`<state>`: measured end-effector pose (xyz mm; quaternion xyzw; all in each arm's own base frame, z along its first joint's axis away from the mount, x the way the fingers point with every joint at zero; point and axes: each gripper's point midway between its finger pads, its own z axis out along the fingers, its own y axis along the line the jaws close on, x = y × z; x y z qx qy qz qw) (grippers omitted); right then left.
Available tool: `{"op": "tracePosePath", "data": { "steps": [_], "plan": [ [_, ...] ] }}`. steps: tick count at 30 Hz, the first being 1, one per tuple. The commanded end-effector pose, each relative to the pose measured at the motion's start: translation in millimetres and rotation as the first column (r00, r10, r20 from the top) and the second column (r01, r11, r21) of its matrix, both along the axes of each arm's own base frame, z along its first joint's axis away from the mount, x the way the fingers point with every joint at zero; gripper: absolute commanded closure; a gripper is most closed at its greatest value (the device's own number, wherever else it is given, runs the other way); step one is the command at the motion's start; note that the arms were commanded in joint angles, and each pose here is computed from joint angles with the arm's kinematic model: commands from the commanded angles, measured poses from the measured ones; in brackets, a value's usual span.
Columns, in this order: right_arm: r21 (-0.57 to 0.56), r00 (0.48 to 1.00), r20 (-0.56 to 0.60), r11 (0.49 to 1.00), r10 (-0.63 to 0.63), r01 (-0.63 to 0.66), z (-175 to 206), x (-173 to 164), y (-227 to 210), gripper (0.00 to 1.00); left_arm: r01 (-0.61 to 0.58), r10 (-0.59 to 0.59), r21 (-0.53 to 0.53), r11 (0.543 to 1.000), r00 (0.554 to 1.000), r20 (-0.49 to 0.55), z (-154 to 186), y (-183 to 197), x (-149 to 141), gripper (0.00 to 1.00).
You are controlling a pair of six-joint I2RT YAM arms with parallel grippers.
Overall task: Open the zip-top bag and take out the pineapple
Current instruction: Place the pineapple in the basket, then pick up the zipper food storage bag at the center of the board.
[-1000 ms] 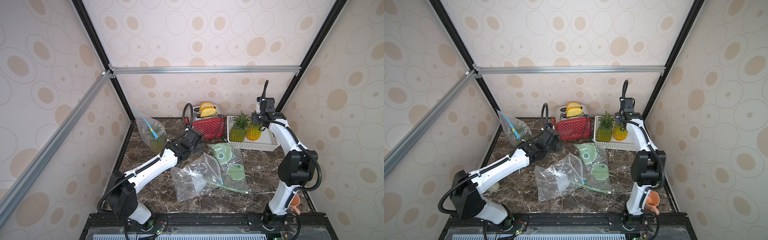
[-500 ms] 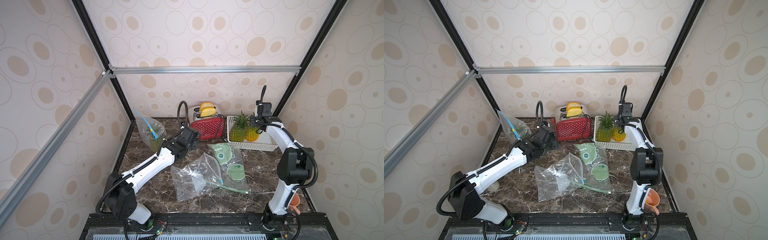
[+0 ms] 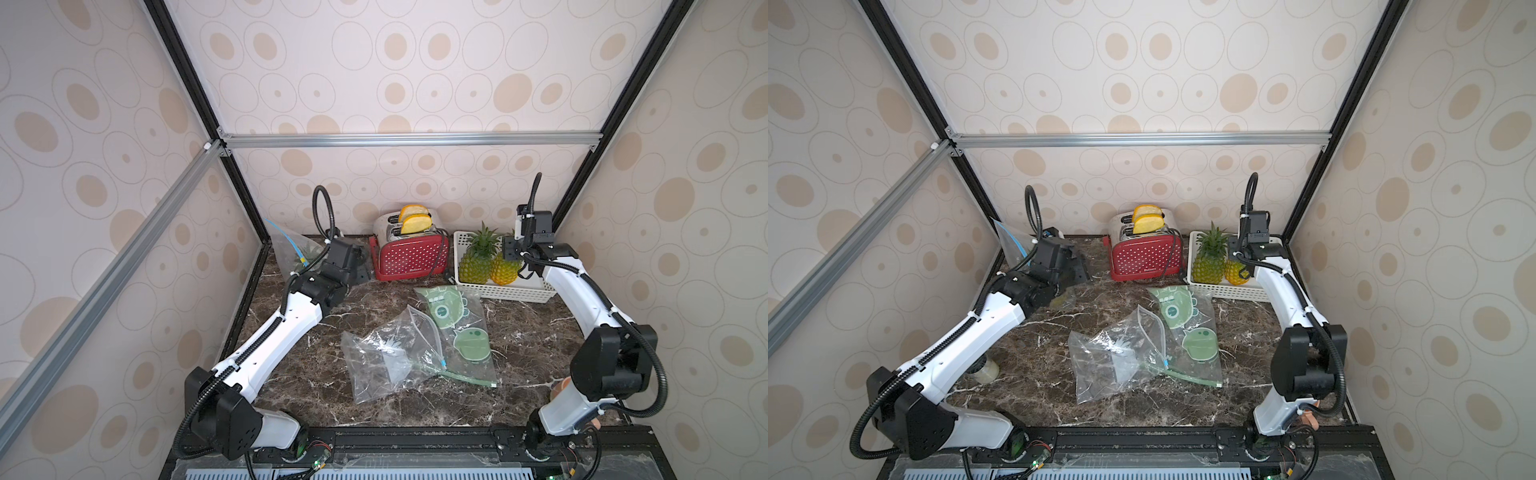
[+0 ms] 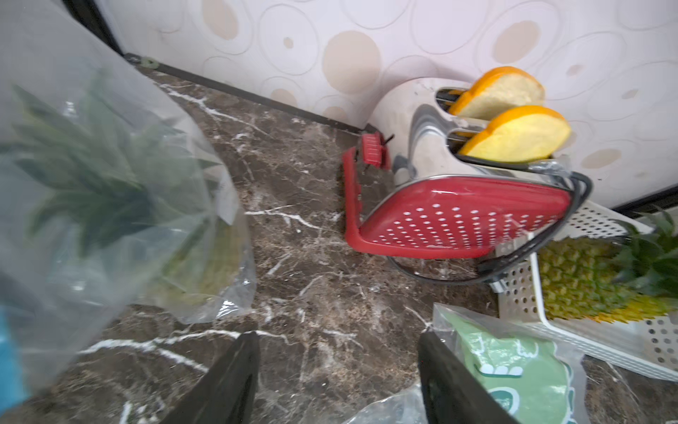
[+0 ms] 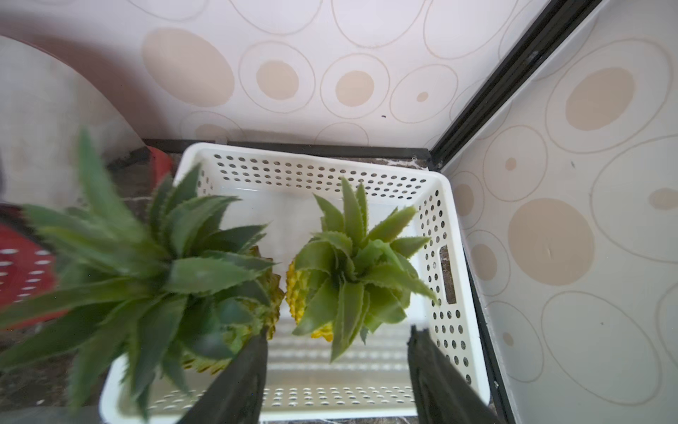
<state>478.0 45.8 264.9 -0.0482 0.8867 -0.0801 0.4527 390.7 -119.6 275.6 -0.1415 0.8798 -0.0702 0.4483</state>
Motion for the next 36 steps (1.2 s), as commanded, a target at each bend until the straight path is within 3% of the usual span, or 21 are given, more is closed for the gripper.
{"op": "tracePosePath", "data": {
  "steps": [1,4,8,13,20,29,34,36],
  "plan": [
    [-0.027,0.999,0.005,0.999,0.042,-0.042,25,-27,15,0.35,-0.054,0.059,0.086,0.995,0.996,-0.065,21,37,2,0.27],
    [-0.036,0.992,-0.017,0.991,0.127,-0.128,35,-50,49,0.34,-0.079,0.101,0.16,0.984,0.985,-0.138,29,61,7,0.25],
    [-0.037,0.969,-0.068,0.97,0.236,-0.239,33,-83,94,0.33,-0.091,0.12,0.234,0.968,0.986,-0.114,57,76,8,0.23],
    [-0.034,0.942,-0.115,0.947,0.314,-0.32,23,-112,132,0.33,-0.126,0.172,0.315,0.941,0.978,-0.122,72,100,-14,0.22],
    [0.015,0.931,-0.113,0.938,0.347,-0.347,18,-121,152,0.33,-0.117,0.181,0.277,0.954,0.959,-0.218,40,117,-15,0.23],
    [0.021,0.924,-0.128,0.933,0.36,-0.36,11,-124,159,0.33,-0.098,0.166,0.24,0.966,0.944,-0.285,-9,108,17,0.26],
    [0.014,0.926,-0.135,0.935,0.353,-0.354,8,-125,156,0.34,-0.098,0.164,0.22,0.971,0.939,-0.304,-22,107,34,0.44],
    [0.012,0.928,-0.133,0.937,0.349,-0.35,7,-125,155,0.34,-0.093,0.162,0.224,0.97,0.937,-0.31,-26,107,38,0.46]
  ]
}}
